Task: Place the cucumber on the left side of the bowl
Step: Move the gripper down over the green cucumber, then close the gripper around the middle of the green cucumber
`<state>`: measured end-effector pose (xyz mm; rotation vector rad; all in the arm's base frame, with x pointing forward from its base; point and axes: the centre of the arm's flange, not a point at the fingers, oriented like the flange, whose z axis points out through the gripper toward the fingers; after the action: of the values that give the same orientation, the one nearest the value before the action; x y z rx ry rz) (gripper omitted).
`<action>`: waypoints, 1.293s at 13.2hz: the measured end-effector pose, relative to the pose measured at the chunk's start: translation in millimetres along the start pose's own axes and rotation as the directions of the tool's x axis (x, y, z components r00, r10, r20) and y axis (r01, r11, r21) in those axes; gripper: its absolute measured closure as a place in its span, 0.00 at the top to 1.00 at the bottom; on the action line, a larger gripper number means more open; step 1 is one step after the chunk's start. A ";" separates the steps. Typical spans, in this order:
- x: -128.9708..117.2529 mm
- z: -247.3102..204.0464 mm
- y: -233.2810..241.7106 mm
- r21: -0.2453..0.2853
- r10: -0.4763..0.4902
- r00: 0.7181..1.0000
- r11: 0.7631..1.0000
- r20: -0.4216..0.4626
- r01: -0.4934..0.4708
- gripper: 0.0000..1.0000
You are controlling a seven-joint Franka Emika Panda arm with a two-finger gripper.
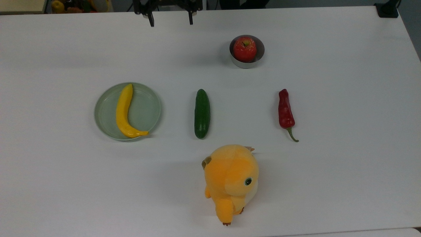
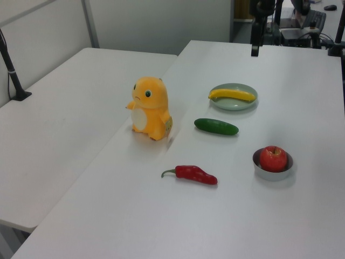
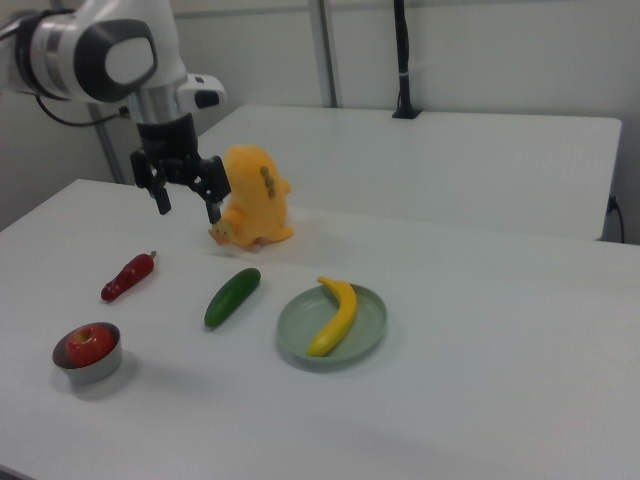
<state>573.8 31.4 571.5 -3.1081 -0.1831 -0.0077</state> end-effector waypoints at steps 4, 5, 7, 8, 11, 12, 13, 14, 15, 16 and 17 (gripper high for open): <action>31.2 59.1 1.5 -0.015 -0.028 0.999 1.000 -0.042 0.027 1.00; 39.1 81.1 -0.8 -0.020 -0.035 0.998 0.999 -0.055 0.034 1.00; 52.5 117.9 -12.2 -0.026 -0.056 0.996 0.998 -0.065 0.054 1.00; 57.9 132.1 -17.7 -0.028 -0.065 0.996 0.998 -0.067 0.064 1.00; 76.6 186.9 -34.0 -0.034 -0.093 0.993 0.995 -0.077 0.091 1.00; 81.1 201.9 -37.3 -0.034 -0.099 0.992 0.995 -0.084 0.097 1.00; 84.6 215.7 -43.1 -0.033 -0.109 0.990 0.994 -0.088 0.106 1.00; 86.7 225.7 -48.5 -0.031 -0.117 0.989 0.993 -0.090 0.115 1.00; 88.2 235.4 -53.6 -0.028 -0.124 0.988 0.992 -0.089 0.122 1.00; 89.2 241.3 -55.8 -0.027 -0.128 0.988 0.992 -0.089 0.126 0.99; 89.6 248.4 -56.7 -0.027 -0.129 0.988 0.992 -0.084 0.127 0.88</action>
<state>656.9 105.3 325.4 -3.1031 -0.3824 -0.1464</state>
